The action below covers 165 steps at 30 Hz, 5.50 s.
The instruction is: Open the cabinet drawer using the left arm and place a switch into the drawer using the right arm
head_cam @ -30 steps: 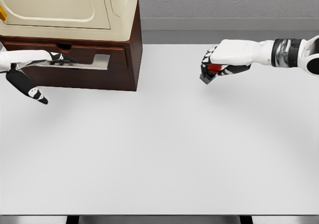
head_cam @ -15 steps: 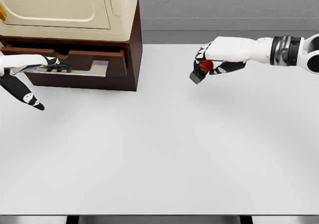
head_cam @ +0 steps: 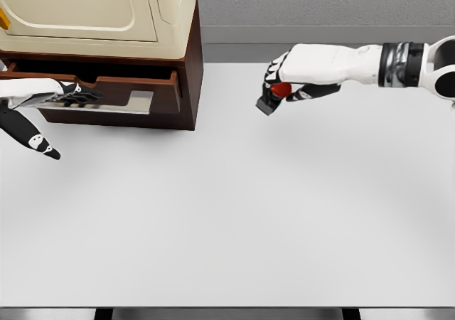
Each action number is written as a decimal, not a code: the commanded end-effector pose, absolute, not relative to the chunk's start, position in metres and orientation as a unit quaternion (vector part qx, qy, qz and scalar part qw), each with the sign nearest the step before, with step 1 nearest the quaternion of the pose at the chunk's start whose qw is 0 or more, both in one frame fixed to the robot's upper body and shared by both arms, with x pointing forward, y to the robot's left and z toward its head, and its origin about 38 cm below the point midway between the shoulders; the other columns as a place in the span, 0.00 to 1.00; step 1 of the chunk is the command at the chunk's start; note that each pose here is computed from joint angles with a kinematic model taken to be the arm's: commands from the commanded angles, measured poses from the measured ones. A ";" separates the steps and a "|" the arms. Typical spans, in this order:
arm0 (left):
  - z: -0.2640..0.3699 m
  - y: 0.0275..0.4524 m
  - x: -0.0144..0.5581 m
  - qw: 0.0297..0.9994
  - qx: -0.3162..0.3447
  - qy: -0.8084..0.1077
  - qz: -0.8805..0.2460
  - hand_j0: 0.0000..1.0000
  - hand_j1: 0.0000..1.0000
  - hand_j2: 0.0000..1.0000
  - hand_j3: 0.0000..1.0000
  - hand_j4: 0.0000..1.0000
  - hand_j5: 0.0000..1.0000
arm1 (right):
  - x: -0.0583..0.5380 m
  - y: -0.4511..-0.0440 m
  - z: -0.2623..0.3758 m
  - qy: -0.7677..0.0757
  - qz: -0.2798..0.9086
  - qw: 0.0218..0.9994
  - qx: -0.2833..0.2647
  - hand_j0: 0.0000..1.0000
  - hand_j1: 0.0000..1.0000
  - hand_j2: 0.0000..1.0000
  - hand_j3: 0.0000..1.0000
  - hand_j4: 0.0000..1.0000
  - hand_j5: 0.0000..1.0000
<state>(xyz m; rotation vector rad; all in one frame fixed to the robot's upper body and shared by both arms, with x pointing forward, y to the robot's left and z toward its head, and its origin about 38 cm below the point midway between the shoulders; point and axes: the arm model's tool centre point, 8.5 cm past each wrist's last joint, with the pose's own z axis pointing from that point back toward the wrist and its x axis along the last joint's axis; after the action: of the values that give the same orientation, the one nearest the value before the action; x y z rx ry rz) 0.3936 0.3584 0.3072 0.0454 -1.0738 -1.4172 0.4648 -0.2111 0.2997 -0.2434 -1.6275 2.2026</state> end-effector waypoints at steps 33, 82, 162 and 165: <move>0.308 0.371 0.386 0.650 0.000 -0.472 -0.595 1.00 1.00 1.00 1.00 1.00 1.00 | 0.443 -0.152 0.328 -0.601 0.780 0.156 -0.080 0.48 0.48 0.48 0.48 0.48 0.48; 0.290 0.373 0.375 0.739 -0.119 -0.446 -0.490 1.00 1.00 1.00 1.00 1.00 1.00 | 0.444 -0.131 0.348 -0.600 0.782 0.140 -0.089 0.49 0.49 0.49 0.49 0.49 0.49; 0.305 0.387 0.373 0.819 -0.118 -0.381 -0.412 1.00 1.00 1.00 1.00 1.00 1.00 | 0.440 -0.179 0.368 -0.606 0.784 0.093 -0.095 1.00 1.00 1.00 1.00 1.00 1.00; 0.305 0.387 0.373 0.819 -0.118 -0.381 -0.412 1.00 1.00 1.00 1.00 1.00 1.00 | 0.441 -0.201 0.363 -0.599 0.785 0.116 -0.107 1.00 1.00 1.00 1.00 1.00 1.00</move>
<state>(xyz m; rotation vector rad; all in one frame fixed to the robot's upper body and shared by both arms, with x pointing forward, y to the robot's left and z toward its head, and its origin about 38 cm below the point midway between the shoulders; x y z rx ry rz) 0.3699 0.3798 0.3101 -0.3539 -0.8090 -0.8421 0.4412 -0.1821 0.3498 -0.2611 -1.7518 2.3147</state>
